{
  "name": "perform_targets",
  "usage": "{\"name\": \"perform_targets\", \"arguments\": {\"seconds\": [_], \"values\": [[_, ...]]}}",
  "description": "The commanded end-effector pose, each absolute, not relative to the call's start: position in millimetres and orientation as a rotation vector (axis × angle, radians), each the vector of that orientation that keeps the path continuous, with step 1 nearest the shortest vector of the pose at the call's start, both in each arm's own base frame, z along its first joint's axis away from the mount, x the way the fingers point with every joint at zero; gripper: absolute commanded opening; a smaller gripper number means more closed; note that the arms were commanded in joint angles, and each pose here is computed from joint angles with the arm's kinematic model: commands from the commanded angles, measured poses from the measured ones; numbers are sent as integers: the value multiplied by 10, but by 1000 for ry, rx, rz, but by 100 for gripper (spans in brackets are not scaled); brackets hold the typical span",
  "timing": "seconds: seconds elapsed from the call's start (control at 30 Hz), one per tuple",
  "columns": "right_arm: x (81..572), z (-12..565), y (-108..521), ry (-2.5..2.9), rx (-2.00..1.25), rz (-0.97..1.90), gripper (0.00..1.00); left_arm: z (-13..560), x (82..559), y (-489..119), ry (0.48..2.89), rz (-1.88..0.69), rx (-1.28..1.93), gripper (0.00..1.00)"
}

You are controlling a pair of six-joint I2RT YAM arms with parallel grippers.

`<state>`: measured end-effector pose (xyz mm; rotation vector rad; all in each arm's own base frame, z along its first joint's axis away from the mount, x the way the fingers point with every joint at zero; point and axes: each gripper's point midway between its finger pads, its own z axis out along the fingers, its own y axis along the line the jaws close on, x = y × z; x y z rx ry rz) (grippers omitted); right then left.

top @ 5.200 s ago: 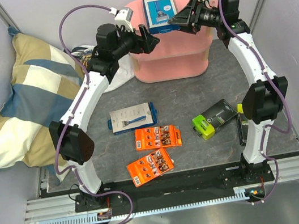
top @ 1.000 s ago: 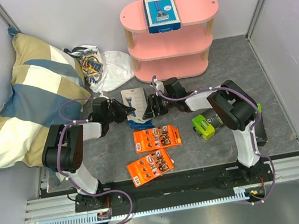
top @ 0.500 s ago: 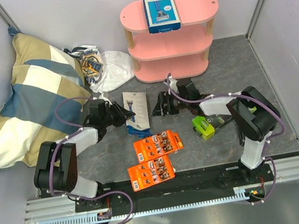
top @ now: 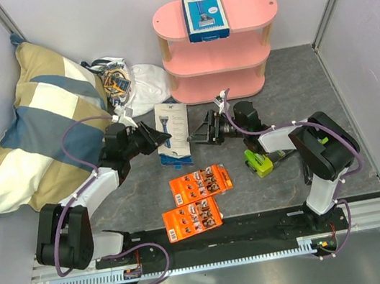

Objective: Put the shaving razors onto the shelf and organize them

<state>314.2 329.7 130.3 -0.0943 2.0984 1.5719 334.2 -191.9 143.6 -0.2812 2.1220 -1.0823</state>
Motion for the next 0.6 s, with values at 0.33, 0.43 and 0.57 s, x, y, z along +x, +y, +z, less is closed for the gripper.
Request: {"name": "perform_targets", "arguments": {"seconds": [0.33, 0.43, 0.57], "values": [[2823, 1324, 3557, 2070, -154, 1707, 80, 2011, 3362, -2074, 1930, -1267, -219, 2], [2803, 1304, 3559, 2071, -154, 1704, 79, 2056, 3345, -2090, 1918, -1290, -216, 2], [2793, 1330, 3592, 2053, -151, 1724, 72, 2065, 3328, -2106, 1919, -1305, -208, 2]]}}
